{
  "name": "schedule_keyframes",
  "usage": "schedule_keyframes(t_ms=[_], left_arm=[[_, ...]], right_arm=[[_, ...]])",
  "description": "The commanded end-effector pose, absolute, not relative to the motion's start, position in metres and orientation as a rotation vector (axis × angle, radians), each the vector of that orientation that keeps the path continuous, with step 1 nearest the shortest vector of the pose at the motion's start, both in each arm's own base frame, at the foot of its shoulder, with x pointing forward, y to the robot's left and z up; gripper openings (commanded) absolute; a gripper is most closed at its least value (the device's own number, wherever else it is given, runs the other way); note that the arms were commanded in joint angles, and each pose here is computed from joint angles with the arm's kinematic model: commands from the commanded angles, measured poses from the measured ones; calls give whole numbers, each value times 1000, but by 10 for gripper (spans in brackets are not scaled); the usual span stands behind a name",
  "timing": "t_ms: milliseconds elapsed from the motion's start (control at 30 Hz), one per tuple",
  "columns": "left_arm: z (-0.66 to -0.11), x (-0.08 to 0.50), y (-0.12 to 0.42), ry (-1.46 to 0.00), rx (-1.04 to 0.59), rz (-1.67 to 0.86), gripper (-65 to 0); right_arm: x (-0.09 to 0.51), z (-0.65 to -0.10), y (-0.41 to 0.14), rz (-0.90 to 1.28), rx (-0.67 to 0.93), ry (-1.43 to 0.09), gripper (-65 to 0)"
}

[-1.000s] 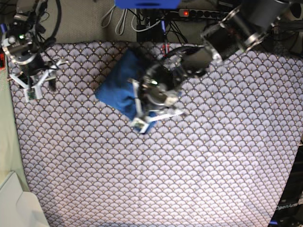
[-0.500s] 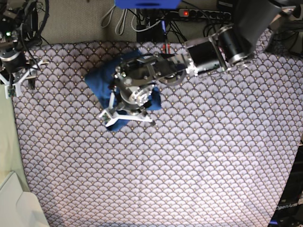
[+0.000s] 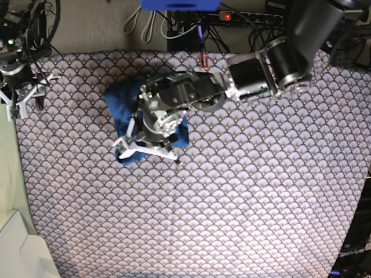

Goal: Fold the T-shirt properly
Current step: 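Push the folded stack across the table with the left gripper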

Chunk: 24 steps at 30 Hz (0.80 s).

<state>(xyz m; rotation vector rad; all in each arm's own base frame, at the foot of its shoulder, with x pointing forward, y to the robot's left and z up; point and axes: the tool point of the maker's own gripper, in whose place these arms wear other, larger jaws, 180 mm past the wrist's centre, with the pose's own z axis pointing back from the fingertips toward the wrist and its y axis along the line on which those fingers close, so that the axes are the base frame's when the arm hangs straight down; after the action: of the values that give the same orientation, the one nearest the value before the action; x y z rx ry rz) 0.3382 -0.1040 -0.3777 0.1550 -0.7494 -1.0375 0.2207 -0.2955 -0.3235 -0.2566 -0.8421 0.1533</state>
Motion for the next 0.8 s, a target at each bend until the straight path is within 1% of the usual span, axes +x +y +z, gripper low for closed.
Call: schedule_keyframes(t_ms=[0,133,367,433,500,600,667,767], left_arm=[[-354,351,-120,-840,145,-1073,-645],[-356,346,-126,-824,135,-1172,-645],[-356,346,-127,-820,135,-1175,-645],[-360,349,-123,-806,147,-1168,-628],[-365,355,-116,-790,173,-1159,-572],[-367,358,-113,-781,186,-1157,-459],[-365,358,-114,-787,183,-1158,-369],[-360,362,-114,-798,188,-1159,-211]], right_arm=[[229,-311,-295,173,-263,-892,-373],[232,-308,-294,170,-263,-903,-373],[233,-308,-294,169,-262,-906,-373],[234,-308,-294,170,-261,-908,-373],[234,-308,-294,170,-261,-908,-373],[238,-304,-294,167,-262,-922,-373],[238,-307,-294,164,-259,-916,-373],[238,-310,-295,159,-254,-910,-373]])
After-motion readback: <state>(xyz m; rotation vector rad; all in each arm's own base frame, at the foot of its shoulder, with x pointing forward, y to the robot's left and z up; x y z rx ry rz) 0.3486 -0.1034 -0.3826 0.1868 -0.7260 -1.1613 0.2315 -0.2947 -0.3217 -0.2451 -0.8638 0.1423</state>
